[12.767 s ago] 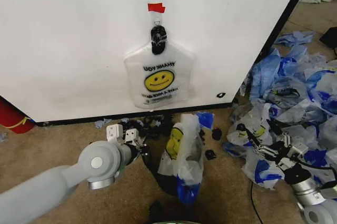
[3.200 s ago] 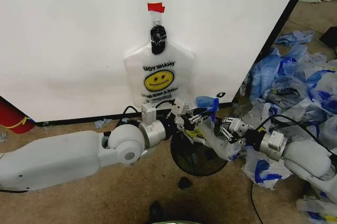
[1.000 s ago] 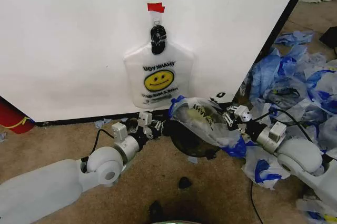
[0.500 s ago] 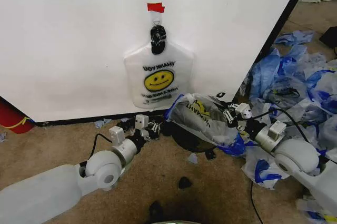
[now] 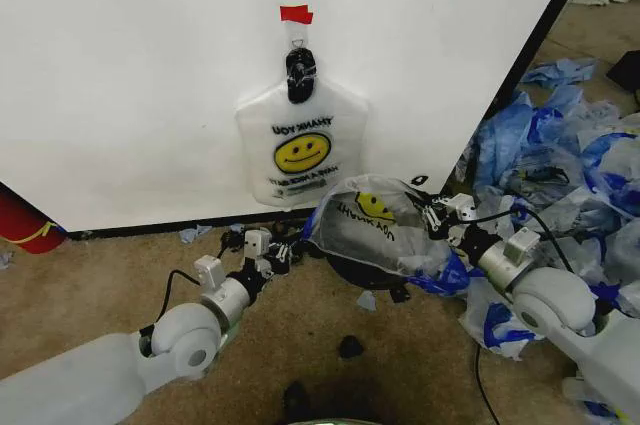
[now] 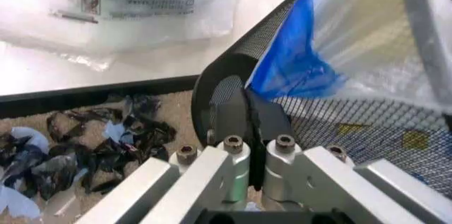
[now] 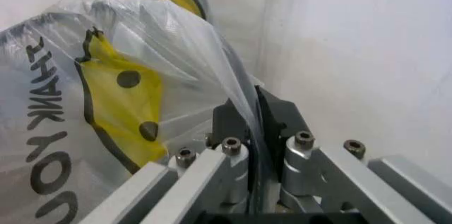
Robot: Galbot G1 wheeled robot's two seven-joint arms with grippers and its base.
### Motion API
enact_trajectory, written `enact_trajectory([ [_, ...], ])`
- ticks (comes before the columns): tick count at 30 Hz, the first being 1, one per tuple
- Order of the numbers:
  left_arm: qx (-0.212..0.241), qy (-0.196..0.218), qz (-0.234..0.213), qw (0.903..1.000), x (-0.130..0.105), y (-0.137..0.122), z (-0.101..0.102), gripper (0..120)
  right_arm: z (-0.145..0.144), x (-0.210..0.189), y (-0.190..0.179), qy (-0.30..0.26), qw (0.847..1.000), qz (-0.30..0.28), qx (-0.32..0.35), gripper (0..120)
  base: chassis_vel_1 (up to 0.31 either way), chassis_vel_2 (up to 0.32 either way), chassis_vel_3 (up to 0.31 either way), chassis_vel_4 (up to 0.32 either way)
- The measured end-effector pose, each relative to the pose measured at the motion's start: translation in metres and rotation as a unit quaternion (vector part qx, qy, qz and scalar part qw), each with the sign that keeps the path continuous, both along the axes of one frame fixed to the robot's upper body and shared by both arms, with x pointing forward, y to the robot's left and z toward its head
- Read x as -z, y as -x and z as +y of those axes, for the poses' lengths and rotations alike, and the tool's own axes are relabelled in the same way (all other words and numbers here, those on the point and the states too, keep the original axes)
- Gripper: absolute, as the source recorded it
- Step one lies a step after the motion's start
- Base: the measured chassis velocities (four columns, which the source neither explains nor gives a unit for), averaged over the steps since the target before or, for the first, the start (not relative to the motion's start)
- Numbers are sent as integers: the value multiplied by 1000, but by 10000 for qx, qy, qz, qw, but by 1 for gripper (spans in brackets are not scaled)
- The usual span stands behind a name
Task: Pick up the garbage bag from the wall and place it over the trash bin.
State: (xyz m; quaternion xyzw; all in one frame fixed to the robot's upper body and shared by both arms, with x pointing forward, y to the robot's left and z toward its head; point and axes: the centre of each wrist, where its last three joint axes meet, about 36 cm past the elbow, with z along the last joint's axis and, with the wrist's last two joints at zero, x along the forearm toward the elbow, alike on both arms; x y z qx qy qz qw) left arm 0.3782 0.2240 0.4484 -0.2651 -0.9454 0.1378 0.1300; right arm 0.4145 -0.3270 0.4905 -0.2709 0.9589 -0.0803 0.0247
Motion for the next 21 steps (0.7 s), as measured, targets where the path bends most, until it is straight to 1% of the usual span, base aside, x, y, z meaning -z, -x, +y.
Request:
enact_trajectory([
  [8, -142, -7, 95, 9999, 10, 8, 5, 0, 0, 1, -2, -236, 9994, 68, 236, 0, 0, 0, 0, 0],
  [11, -167, 20, 97, 9998, 11, 9, 6, 0, 1, 3, -2, -252, 9994, 84, 243, 0, 0, 0, 0, 0],
  [14, -206, 94, 40, 9997, 7, 10, 7, 0, 2, 6, -2, -248, 9993, 109, 240, 0, 0, 0, 0, 0],
  [15, -207, 210, 5, 9996, 0, 10, 9, 7, 3, 7, -2, -247, 9994, 117, 235, 0, 0, 0, 0, 0],
  [16, -179, 358, -22, 9992, -8, 11, 10, 10, 4, 8, -2, -251, 9994, 119, 230, 0, 0, 0, 0, 0],
  [17, -179, 358, -22, 9992, -8, 11, 10, 10, 4, 8, -2, -251, 9994, 119, 230, 0, 0, 0, 0, 0],
  [18, -130, 497, -33, 9987, -14, 13, 10, 15, 5, 9, -1, -259, 9993, 119, 226, 0, 0, 0, 0, 0],
  [19, -57, 631, -46, 9980, -21, 16, 11, 18, 6, 10, -1, -273, 9993, 120, 221, 0, 0, 0, 0, 0],
  [20, 105, 857, -72, 9962, -29, 22, 10, 23, 9, 12, -1, -295, 9993, 124, 212, 0, 0, 0, 0, 0],
  [21, 169, 927, -83, 9955, -32, 25, 9, 25, 9, 12, -1, -299, 9993, 125, 208, 0, 0, 0, 0, 0],
])
